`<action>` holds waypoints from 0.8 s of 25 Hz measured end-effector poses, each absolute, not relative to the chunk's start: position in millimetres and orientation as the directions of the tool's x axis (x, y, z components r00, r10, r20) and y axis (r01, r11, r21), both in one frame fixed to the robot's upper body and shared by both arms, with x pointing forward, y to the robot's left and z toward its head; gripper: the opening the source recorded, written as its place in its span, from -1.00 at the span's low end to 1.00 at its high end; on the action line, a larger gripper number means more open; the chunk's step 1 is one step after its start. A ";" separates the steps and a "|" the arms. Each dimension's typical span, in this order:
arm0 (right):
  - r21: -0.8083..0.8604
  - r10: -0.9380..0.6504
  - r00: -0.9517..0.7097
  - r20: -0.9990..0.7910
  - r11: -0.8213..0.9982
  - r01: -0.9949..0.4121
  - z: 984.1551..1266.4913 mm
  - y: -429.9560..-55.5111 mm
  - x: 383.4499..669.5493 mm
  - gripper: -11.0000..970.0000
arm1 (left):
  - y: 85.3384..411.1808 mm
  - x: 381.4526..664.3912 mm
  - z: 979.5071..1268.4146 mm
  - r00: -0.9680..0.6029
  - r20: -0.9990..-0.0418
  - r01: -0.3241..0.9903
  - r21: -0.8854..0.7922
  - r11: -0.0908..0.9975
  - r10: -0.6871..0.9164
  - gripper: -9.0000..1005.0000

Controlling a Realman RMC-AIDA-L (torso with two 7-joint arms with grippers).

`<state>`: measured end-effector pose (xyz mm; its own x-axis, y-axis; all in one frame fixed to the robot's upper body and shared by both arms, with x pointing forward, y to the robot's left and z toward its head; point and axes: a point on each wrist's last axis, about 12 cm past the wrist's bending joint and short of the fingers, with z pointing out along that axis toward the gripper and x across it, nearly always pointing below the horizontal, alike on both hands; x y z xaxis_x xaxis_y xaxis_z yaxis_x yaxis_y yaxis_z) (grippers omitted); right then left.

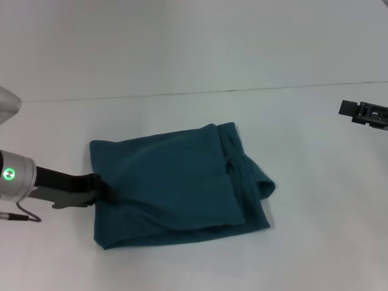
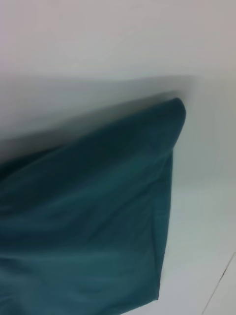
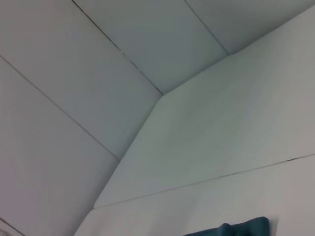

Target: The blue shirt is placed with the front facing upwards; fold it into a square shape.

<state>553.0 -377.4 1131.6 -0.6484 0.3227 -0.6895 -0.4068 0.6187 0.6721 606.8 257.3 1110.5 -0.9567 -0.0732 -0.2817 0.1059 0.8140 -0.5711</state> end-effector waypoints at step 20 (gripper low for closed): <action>0.671 0.323 -0.648 -0.690 0.622 -0.404 1129.4 -377.2 553.3 0.95 | 294.3 592.8 1138.4 -0.917 -0.358 0.089 -0.618 0.781 -0.178 0.04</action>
